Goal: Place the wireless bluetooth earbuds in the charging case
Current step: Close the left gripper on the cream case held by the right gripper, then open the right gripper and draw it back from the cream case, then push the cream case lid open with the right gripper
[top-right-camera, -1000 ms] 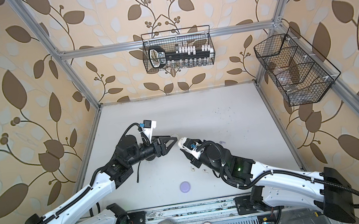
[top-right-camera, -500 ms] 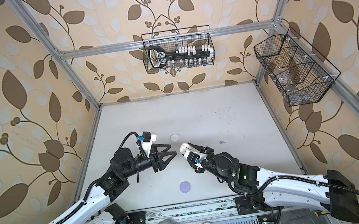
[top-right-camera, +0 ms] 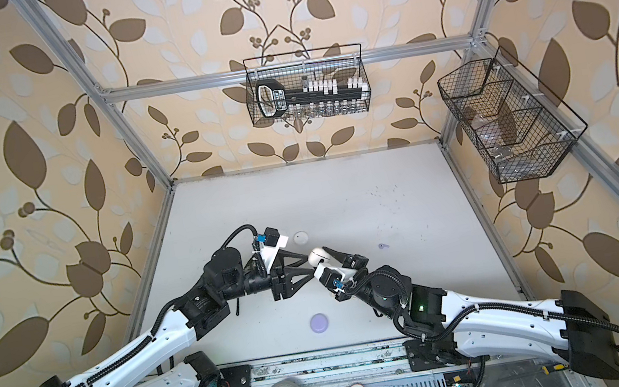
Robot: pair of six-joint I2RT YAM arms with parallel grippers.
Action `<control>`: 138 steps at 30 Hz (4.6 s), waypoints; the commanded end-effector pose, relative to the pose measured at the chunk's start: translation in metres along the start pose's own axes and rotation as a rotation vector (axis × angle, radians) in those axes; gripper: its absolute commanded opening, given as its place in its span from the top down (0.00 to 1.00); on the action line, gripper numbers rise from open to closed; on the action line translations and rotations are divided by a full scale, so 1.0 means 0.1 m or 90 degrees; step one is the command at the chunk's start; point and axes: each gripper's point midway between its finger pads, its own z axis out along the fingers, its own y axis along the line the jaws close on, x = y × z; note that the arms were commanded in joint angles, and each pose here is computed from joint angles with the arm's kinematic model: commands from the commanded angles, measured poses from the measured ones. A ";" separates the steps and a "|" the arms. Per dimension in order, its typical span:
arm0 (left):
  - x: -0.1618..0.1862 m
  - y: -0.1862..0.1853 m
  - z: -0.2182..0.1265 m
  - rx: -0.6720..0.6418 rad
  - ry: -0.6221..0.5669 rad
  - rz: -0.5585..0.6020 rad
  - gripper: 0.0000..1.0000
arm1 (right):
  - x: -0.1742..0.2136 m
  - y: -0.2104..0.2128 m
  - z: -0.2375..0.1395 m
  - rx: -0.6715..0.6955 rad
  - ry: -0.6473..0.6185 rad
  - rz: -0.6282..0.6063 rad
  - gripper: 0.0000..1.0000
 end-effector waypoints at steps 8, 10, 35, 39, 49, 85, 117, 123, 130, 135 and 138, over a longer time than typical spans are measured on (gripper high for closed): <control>-0.11 -0.04 0.11 0.017 0.014 0.017 0.48 | -0.05 0.01 0.03 0.012 -0.008 -0.016 0.88; -0.10 -0.03 0.13 0.016 0.018 0.014 0.50 | -0.05 0.02 0.02 0.009 -0.009 -0.017 0.88; -0.02 -0.01 0.25 0.034 0.047 0.000 0.58 | -0.04 0.06 0.09 0.004 0.002 -0.019 0.87; -0.01 0.00 0.26 0.032 0.050 0.001 0.63 | -0.04 0.05 0.08 0.005 0.002 -0.018 0.87; 0.02 0.03 0.27 0.028 0.053 0.008 0.88 | -0.06 0.13 0.08 -0.022 -0.013 -0.007 0.61; 0.26 -0.35 -0.20 0.119 -0.143 0.340 1.00 | -0.25 0.27 -0.09 -0.215 -0.061 0.199 0.37; 0.37 -0.36 -0.09 0.139 -0.102 0.344 1.00 | -0.24 0.19 0.03 -0.207 -0.050 0.266 0.69; 0.37 -0.37 -0.10 0.143 -0.104 0.348 1.00 | -0.19 0.17 0.09 -0.193 -0.035 0.276 0.71; 0.39 -0.37 -0.08 0.149 -0.096 0.345 1.00 | -0.16 0.07 0.09 -0.167 -0.036 0.293 0.73; 0.40 -0.35 -0.07 0.148 -0.093 0.346 1.00 | -0.14 0.06 0.09 -0.165 -0.038 0.299 0.74; 0.40 -0.37 -0.07 0.152 -0.092 0.345 1.00 | -0.14 0.06 0.09 -0.166 -0.038 0.302 0.74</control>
